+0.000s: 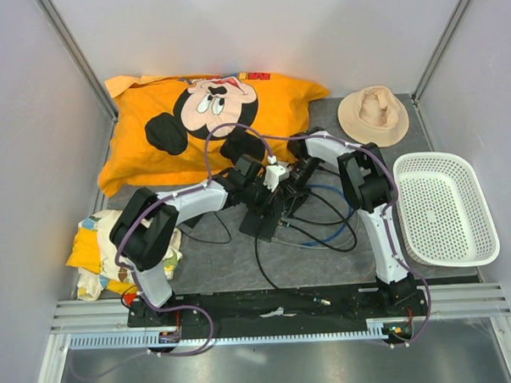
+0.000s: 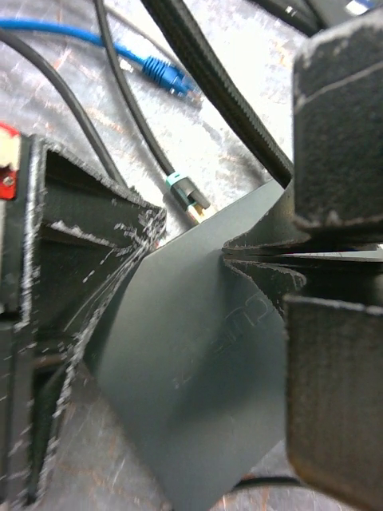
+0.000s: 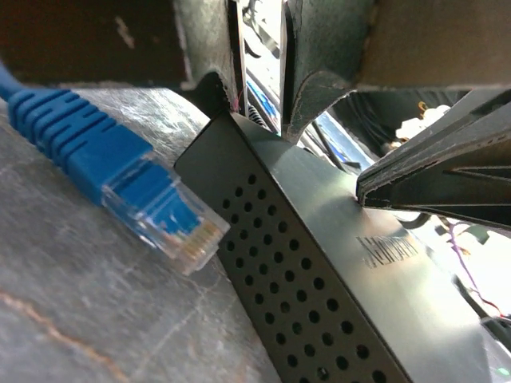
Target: Pull the plug from the switch port
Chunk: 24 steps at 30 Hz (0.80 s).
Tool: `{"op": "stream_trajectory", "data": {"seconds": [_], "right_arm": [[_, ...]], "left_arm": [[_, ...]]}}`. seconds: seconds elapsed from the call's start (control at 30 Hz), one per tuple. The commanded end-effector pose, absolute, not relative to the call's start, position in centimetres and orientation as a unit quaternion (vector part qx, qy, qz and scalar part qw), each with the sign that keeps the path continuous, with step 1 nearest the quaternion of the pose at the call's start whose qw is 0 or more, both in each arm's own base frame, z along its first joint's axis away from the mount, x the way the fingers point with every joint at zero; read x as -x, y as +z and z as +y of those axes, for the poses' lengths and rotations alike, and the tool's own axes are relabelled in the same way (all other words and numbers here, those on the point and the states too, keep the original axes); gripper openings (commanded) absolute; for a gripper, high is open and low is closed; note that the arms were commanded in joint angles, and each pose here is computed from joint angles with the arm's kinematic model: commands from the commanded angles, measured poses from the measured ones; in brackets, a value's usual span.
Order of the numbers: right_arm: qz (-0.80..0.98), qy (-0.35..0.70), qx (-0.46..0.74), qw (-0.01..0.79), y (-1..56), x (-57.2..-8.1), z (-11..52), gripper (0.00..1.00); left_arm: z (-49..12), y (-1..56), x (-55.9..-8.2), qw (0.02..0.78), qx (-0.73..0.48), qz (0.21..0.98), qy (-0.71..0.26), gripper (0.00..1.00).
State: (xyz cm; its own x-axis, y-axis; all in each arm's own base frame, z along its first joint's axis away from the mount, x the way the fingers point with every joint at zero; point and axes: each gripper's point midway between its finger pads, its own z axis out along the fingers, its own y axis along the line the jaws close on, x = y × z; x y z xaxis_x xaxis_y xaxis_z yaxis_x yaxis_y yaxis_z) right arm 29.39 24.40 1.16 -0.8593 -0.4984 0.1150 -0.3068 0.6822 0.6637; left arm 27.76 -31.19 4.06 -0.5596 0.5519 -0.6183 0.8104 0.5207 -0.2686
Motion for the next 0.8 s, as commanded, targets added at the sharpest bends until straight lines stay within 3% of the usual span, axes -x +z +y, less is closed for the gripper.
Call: {"op": "stream_trajectory", "data": {"seconds": [0.0, 0.5, 0.77], "right_arm": [[-0.931, -0.108, -0.349, 0.024, -7.8, -36.9, 19.2, 0.00], [-0.935, -0.115, -0.334, 0.035, -7.5, -35.6, 19.0, 0.00], [-0.926, -0.137, -0.348, -0.049, -0.1, -37.4, 19.4, 0.00]], "left_arm": [[-27.9, 0.4, -27.6, 0.208, -0.402, 0.875, -0.174, 0.02], [-28.2, -0.3, -27.4, 0.202, -0.392, 0.880, -0.177, 0.02], [-28.7, 0.6, -27.5, 0.212, -0.414, 0.865, -0.187, 0.02]]}}
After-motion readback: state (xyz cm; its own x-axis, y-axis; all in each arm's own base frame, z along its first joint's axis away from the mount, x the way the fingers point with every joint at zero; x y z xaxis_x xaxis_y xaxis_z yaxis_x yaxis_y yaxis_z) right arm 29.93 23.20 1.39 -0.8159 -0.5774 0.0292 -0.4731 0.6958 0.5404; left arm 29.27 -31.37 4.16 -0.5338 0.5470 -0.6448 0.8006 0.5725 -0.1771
